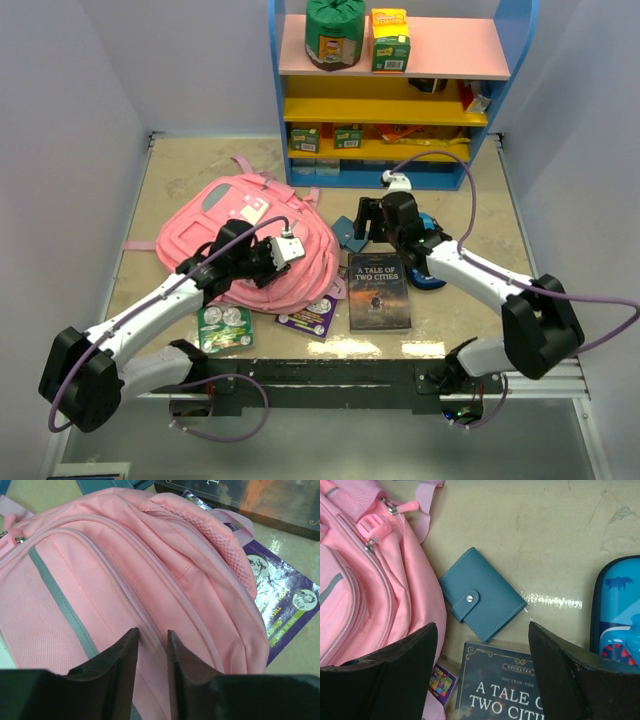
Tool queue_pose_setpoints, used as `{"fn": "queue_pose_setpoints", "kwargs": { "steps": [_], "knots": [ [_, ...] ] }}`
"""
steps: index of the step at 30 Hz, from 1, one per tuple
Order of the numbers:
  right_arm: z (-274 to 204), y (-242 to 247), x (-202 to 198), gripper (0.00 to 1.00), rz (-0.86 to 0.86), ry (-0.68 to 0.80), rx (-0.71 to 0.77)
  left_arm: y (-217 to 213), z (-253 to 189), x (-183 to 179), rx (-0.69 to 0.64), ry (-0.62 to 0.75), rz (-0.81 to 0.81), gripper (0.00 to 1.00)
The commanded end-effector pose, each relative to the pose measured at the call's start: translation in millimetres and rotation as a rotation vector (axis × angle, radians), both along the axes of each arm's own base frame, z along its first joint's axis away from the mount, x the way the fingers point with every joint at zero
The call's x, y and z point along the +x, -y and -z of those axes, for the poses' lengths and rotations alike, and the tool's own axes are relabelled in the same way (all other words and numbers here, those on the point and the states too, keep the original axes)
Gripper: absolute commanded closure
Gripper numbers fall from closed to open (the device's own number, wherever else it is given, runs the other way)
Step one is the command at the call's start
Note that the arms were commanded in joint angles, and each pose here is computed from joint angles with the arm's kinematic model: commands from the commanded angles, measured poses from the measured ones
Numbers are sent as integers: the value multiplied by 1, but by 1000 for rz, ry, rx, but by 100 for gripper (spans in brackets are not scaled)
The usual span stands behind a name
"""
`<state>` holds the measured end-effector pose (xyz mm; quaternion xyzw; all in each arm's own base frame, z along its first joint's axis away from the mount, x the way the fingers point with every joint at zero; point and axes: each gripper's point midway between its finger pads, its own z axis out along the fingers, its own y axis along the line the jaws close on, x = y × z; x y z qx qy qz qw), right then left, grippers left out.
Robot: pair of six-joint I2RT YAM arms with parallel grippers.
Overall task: Pack the student bag
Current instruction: Pick up the personal item from the center of the board.
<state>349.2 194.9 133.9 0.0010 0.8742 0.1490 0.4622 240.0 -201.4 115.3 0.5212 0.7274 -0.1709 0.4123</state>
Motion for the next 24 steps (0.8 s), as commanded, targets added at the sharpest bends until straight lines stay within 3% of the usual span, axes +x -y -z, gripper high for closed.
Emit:
{"fn": "queue_pose_setpoints", "kwargs": {
  "steps": [1, 4, 8, 9, 11, 12, 13, 15, 19, 24],
  "knots": [
    [1, -9, 26, 23, -8, 27, 1, -5, -16, 17, -1, 112, -35, 83],
    [21, -4, 35, 22, 11, -6, -45, -9, -20, 21, 6, 128, -67, 100],
    [37, 5, 42, 14, 39, -28, -85, -8, -30, 21, -18, 134, -80, 100],
    [41, 7, 42, 8, 44, -34, -93, -7, -32, 20, -24, 134, -76, 100],
    [46, 10, 42, 3, 53, -43, -103, -4, -29, 11, -30, 94, -43, 100],
    [47, 10, 42, 1, 55, -43, -103, -3, -26, 6, -31, 72, -23, 96],
    [47, 11, 41, 1, 57, -40, -101, 3, -26, -3, -47, 44, 15, 59],
    [47, 11, 41, 1, 58, -34, -92, 6, -21, -14, -50, 7, 43, 40],
    [48, 9, 41, 1, 56, -36, -79, 2, -11, -7, -21, 28, -1, 36],
    [56, 9, 41, 1, 62, -50, -80, -14, -12, 26, 38, 147, -133, 36]
  ]
}}
